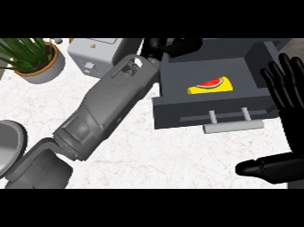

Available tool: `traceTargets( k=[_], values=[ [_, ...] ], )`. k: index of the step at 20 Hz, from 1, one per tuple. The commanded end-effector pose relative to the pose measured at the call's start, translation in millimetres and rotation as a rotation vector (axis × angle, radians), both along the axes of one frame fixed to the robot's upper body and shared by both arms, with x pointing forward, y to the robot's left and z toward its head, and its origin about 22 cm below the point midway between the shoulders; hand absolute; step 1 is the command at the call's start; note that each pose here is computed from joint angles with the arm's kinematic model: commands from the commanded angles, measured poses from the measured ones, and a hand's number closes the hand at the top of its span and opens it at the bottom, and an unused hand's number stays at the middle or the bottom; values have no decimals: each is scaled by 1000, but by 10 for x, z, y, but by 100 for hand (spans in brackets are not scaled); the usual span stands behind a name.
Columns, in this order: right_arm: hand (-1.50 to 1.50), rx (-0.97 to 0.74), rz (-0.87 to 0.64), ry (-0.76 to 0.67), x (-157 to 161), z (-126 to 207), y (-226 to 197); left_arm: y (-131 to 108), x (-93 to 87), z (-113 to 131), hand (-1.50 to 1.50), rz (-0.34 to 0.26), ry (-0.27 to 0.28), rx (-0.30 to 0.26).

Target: Pick up the cup, place it into the drawer and close the drawer

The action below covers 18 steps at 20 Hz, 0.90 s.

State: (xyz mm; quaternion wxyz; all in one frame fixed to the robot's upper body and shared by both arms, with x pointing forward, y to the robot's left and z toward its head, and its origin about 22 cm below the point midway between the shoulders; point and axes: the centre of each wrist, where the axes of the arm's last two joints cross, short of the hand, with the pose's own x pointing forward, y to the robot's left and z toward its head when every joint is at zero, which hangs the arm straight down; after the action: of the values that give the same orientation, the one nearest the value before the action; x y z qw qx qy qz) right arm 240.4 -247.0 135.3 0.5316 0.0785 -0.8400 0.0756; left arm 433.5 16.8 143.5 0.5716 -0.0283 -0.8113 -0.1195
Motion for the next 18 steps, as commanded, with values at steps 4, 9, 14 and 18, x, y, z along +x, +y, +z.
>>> traceTargets(
  k=[4,9,14,18],
  values=[
    [-150,-7,43,-11,-54,139,79,-34,-11,-69,-150,37,4,131],
    [-150,40,63,-39,-28,81,132,-41,-104,-227,-150,46,12,72],
    [-150,91,72,-11,58,65,22,-170,-144,3,-150,-31,-13,-60],
    [-150,81,78,7,7,39,-86,-118,-157,-60,-150,-64,-68,-181]
  ],
)
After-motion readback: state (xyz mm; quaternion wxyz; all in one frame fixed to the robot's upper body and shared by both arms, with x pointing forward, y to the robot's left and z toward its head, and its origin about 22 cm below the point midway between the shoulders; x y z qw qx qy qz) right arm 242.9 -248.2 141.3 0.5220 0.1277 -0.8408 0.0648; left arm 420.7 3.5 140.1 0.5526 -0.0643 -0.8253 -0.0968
